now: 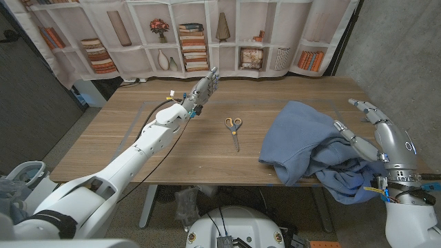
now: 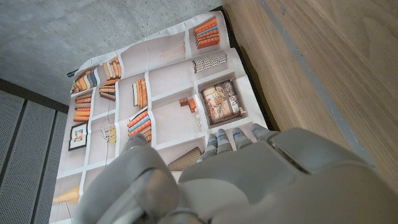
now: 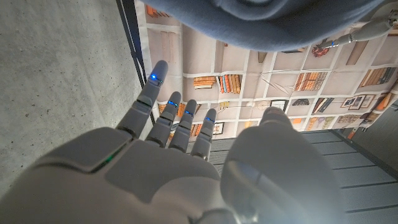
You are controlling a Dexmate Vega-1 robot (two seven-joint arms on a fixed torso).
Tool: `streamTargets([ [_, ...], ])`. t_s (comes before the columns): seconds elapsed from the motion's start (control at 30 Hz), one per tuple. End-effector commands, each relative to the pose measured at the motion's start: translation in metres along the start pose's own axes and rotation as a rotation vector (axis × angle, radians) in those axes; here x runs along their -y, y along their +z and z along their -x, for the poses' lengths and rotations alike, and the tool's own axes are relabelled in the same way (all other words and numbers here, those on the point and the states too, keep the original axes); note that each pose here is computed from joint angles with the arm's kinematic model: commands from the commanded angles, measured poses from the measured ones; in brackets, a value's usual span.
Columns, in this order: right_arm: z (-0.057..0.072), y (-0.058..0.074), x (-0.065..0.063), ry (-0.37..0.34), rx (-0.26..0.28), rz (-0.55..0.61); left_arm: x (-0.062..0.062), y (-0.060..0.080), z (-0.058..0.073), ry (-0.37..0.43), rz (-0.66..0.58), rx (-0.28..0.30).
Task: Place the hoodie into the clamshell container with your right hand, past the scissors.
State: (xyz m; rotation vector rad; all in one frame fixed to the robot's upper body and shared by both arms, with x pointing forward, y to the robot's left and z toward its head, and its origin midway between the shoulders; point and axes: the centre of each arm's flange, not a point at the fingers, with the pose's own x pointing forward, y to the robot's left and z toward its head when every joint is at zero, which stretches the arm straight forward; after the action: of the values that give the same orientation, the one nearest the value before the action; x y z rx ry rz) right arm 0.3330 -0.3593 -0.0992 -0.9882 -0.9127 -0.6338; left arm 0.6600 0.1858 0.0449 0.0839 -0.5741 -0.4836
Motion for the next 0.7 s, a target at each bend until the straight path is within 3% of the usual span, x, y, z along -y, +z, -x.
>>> streamTargets([
  [0.03, -0.028, -0.001, -0.008, 0.026, 0.026, -0.146, -0.004, 0.001, 0.008, 0.012, 0.002, 0.007],
  [0.3, -0.048, -0.004, -0.011, 0.065, 0.035, -0.25, -0.006, 0.001, 0.013, 0.016, 0.003, 0.012],
  [0.7, -0.066, -0.005, -0.006, 0.067, 0.047, -0.336, -0.003, 0.005, 0.022, 0.02, -0.001, 0.027],
])
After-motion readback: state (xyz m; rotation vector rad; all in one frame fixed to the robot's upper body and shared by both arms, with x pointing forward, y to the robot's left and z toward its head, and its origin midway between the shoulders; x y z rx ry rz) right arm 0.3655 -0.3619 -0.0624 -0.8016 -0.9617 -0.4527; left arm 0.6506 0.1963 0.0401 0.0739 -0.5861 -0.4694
